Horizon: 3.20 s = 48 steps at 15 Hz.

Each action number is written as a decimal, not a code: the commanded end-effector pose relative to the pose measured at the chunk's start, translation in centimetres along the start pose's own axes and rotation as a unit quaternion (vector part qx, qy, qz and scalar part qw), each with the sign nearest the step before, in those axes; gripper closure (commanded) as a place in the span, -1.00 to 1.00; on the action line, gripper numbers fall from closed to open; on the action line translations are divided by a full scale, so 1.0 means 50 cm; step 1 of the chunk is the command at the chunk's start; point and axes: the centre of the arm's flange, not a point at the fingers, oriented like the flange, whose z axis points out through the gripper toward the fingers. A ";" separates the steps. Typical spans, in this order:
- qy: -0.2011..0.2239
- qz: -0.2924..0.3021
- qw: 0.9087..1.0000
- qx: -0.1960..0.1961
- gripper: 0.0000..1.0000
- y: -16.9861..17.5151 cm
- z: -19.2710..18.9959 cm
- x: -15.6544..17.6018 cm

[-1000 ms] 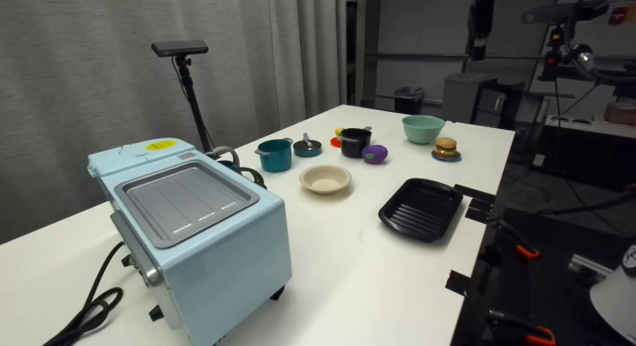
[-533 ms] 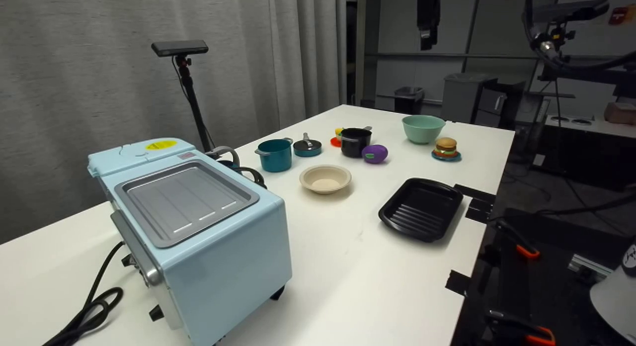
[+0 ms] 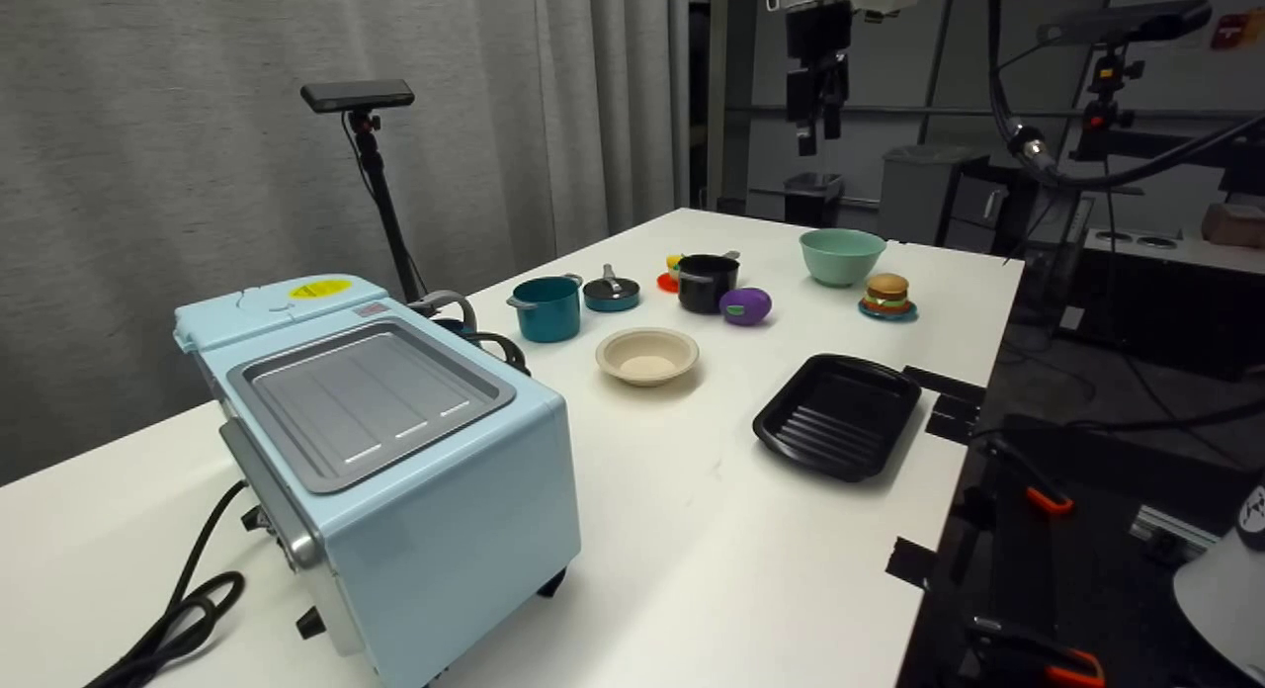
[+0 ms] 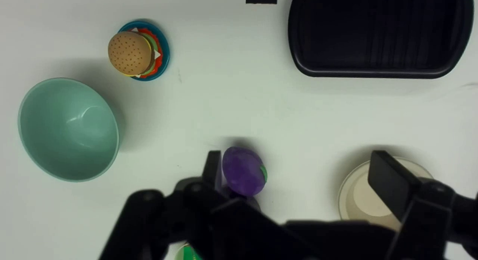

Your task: Pick up the purple plush toy and put it on the bowl

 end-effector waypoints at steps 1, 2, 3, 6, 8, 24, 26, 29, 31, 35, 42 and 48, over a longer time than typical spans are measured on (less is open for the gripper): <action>0.009 0.045 0.999 0.014 -1.00 0.042 0.040 0.062; 0.006 0.053 0.998 0.021 -1.00 0.053 0.040 0.067; 0.001 0.031 0.999 0.009 -1.00 0.026 0.049 0.032; -0.001 0.041 0.999 0.011 -1.00 0.041 0.060 0.049; 0.001 0.042 0.999 0.010 -1.00 0.042 0.056 0.051; 0.018 0.116 0.993 -0.014 -1.00 0.010 0.334 0.240; 0.009 0.127 0.992 -0.017 -1.00 0.011 0.358 0.261; -0.002 0.145 0.989 -0.022 -1.00 0.014 0.396 0.291; -0.007 0.155 0.988 -0.026 -1.00 0.014 0.422 0.311; -0.019 0.171 0.985 -0.036 -1.00 0.013 0.475 0.346; -0.039 0.179 0.982 -0.044 -0.45 0.007 0.545 0.371; -0.030 0.173 0.984 -0.036 0.25 -0.011 0.497 0.339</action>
